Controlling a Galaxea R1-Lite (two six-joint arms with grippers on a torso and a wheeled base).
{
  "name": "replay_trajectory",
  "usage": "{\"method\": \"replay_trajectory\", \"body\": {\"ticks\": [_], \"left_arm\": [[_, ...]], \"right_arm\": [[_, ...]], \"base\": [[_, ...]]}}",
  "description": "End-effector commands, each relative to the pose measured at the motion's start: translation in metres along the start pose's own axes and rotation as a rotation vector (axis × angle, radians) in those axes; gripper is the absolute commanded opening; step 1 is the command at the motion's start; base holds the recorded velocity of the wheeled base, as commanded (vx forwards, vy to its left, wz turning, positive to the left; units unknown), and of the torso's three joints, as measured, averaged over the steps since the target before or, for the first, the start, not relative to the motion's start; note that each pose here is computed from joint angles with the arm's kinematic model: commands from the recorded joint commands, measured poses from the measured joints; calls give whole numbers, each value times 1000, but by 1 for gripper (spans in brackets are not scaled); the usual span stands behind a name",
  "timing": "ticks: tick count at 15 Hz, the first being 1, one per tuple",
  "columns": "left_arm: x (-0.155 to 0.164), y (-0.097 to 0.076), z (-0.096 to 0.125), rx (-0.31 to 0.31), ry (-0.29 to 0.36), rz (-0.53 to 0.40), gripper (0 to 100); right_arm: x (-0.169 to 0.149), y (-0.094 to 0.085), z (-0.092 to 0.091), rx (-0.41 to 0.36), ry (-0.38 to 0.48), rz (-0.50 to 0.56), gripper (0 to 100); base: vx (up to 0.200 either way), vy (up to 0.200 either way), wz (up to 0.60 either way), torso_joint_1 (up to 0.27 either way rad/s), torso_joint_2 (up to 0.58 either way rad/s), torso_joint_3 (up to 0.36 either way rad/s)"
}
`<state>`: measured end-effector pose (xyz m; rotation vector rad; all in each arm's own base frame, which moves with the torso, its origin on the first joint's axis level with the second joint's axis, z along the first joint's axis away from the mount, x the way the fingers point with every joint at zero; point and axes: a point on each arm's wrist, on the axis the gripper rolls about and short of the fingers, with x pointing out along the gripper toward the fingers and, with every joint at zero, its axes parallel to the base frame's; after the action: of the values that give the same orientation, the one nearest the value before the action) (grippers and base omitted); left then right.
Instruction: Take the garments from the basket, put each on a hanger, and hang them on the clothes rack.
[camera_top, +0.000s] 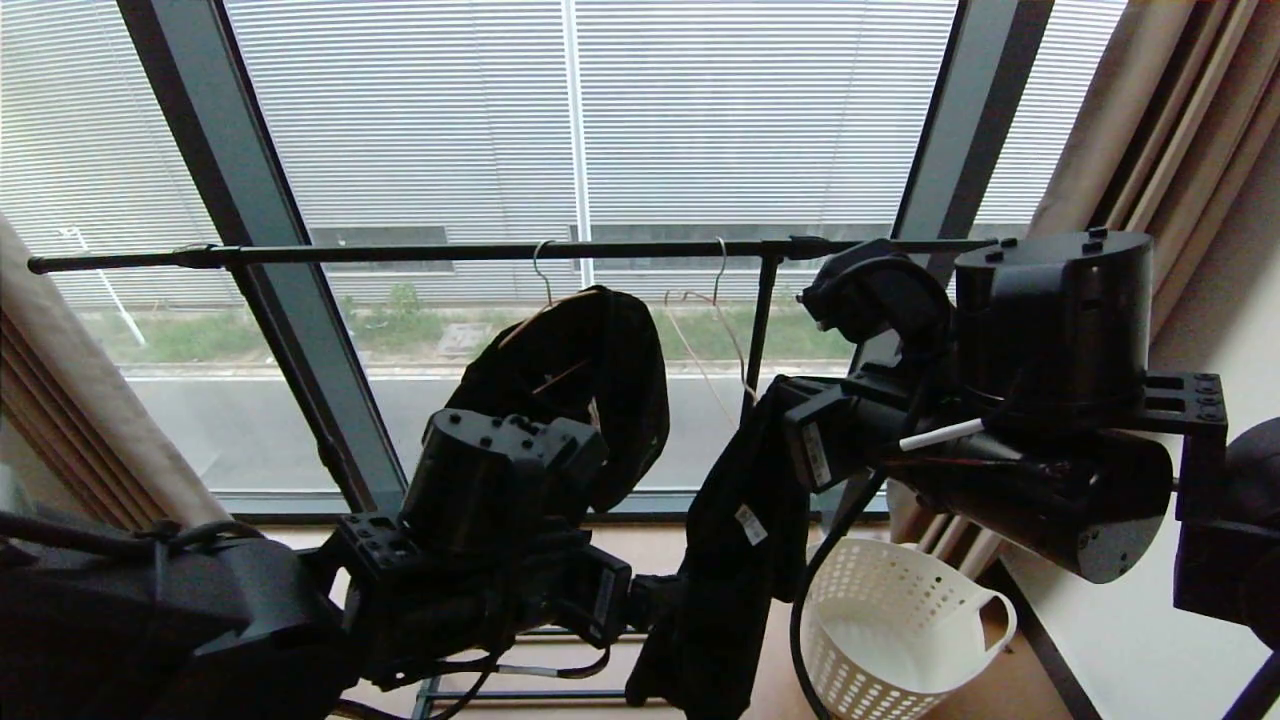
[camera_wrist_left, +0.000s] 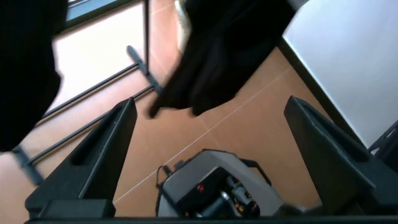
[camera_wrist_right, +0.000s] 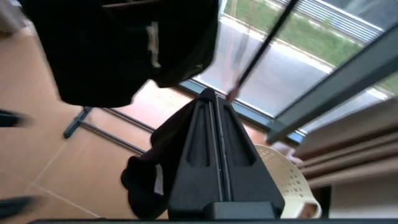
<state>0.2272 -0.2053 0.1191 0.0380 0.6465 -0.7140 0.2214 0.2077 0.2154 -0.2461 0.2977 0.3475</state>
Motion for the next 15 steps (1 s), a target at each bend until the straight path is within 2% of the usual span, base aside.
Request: {"method": "replay_trajectory", "body": {"ticks": [1,10,15], "left_arm": [[32,-2,-2,1,37,21,100],[82,1,7,-9,22,91,100],[93,5,-4,-6,63,124,100]], "right_arm": [[-5,8,2,-5,-11,27,0],[-20,12,6,15,-41,60,0],[-42,-1,15,43,-86,54,0]], "base": [[0,0,0,0,0,0],[0,0,0,0,0,0],[0,0,0,0,0,0]]}}
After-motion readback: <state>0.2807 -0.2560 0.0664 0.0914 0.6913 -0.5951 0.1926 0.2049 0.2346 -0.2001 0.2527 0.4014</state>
